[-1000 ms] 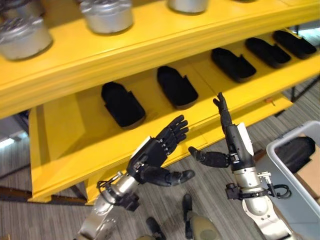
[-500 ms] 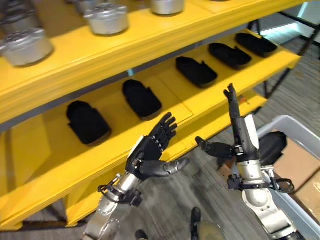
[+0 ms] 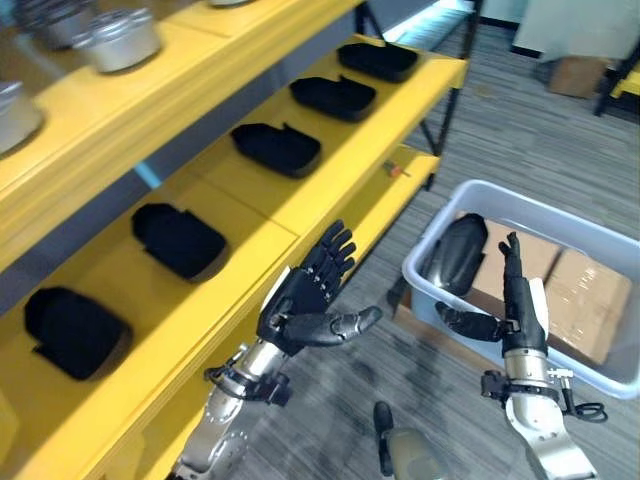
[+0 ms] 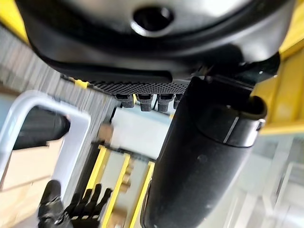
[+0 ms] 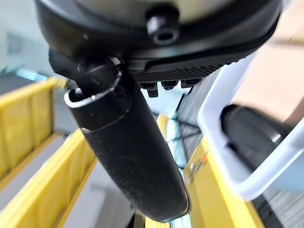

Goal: Move parts from the plastic box to the shelf.

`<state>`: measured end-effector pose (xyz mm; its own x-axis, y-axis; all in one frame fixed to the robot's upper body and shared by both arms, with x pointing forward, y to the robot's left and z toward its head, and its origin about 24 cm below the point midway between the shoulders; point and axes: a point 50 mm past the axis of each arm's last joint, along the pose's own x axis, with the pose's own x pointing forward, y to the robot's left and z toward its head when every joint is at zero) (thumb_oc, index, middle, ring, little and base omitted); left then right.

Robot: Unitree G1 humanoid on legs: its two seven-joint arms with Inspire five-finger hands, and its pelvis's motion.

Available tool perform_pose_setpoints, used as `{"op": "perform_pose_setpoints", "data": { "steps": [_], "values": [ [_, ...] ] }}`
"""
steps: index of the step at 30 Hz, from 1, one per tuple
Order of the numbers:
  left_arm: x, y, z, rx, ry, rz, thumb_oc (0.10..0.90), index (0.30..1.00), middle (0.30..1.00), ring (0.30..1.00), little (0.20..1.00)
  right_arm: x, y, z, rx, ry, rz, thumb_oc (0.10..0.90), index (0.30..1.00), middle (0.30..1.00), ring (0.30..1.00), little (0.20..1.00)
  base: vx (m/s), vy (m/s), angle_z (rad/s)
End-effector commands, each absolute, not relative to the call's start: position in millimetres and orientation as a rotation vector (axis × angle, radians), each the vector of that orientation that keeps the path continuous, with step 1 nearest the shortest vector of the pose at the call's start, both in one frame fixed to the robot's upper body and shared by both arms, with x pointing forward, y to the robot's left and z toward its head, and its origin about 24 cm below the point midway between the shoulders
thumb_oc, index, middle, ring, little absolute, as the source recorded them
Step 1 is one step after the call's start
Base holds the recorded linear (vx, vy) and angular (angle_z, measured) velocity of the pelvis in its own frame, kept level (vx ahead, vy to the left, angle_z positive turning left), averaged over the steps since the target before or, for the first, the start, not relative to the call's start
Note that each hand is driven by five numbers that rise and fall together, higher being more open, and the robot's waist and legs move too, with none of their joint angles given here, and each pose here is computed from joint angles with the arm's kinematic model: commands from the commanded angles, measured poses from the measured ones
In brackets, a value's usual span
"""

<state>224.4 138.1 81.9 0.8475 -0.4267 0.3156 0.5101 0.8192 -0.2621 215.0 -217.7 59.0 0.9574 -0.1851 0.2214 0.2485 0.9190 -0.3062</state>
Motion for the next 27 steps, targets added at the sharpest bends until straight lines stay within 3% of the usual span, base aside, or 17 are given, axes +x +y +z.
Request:
{"op": "perform_pose_setpoints", "data": {
  "steps": [1, 7, 15, 27],
  "values": [
    [220.7, 149.8, 113.8, -0.331, -0.461, -0.463, 0.900, 1.000, 1.000, 1.000, 1.000, 216.9, -207.3, 107.9, -0.239, -0.492, -0.118, 0.900, 1.000, 1.000, 1.000, 1.000, 0.07, -0.156, -2.24],
    [210.5, 166.3, 111.9, -0.330, -0.441, -0.426, 0.900, 1.000, 1.000, 1.000, 1.000, 209.4, -204.3, 102.3, -0.253, -0.450, -0.085, 0.900, 1.000, 1.000, 1.000, 1.000, 0.12, -0.058, -1.32],
    [204.9, 165.4, 112.9, -0.209, -0.460, -0.398, 0.900, 1.000, 1.000, 1.000, 1.000, 216.2, -188.2, 97.6, -0.184, -0.421, -0.016, 0.900, 1.000, 1.000, 1.000, 1.000, 0.02, 0.027, -0.59],
    [210.3, 166.7, 104.0, -0.166, -0.398, -0.437, 0.900, 1.000, 1.000, 1.000, 1.000, 222.2, -188.6, 96.6, -0.250, -0.390, 0.027, 0.900, 1.000, 1.000, 1.000, 1.000, 0.02, 0.063, 0.04]
  ]
}}
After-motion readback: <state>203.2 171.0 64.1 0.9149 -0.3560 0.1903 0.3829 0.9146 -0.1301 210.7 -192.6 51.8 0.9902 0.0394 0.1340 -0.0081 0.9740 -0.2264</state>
